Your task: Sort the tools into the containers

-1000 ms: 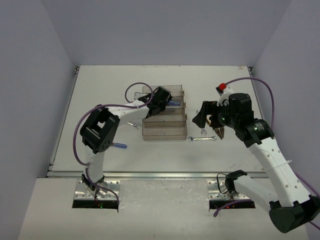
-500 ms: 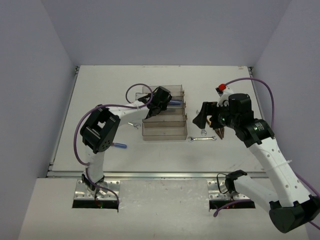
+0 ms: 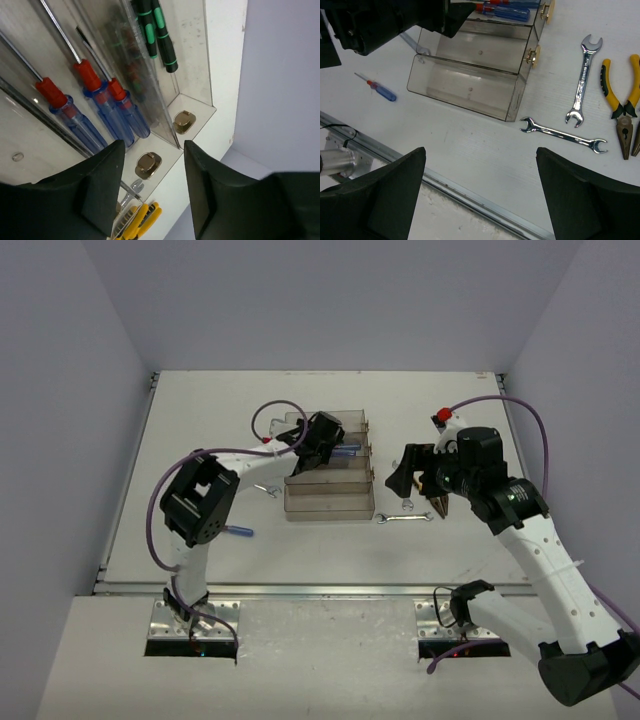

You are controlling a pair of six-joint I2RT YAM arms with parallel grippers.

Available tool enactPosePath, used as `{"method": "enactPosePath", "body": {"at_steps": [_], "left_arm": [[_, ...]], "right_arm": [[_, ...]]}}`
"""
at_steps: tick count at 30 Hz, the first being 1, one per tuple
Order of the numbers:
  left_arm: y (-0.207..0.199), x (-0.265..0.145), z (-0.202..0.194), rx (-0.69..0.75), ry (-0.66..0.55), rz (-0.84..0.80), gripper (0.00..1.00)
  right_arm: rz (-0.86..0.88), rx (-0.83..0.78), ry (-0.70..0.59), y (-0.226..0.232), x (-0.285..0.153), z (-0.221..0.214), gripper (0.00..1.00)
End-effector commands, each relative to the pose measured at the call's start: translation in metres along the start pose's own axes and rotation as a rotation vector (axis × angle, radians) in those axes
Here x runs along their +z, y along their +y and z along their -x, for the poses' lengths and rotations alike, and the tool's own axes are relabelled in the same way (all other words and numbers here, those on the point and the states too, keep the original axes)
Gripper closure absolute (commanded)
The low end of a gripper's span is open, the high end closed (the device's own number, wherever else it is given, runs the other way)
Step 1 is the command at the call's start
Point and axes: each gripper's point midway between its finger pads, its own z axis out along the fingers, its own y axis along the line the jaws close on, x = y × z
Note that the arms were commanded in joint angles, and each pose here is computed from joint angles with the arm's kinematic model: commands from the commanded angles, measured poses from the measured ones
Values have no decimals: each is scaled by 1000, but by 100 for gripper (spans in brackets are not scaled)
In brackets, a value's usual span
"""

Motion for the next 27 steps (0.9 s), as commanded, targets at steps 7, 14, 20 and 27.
{"method": "enactPosePath", "body": {"at_steps": [7, 14, 20, 27], "left_arm": [[9, -117, 115, 42, -197, 204, 0], [165, -160, 173, 29, -143, 546, 0], [220, -180, 210, -61, -256, 485, 9], [230, -163, 214, -68, -260, 339, 31]], "right_arm": [[22, -42, -64, 6, -5, 18, 10], [53, -34, -56, 11, -3, 16, 10], [84, -20, -43, 16, 1, 14, 10], [116, -2, -30, 22, 7, 17, 10]]}}
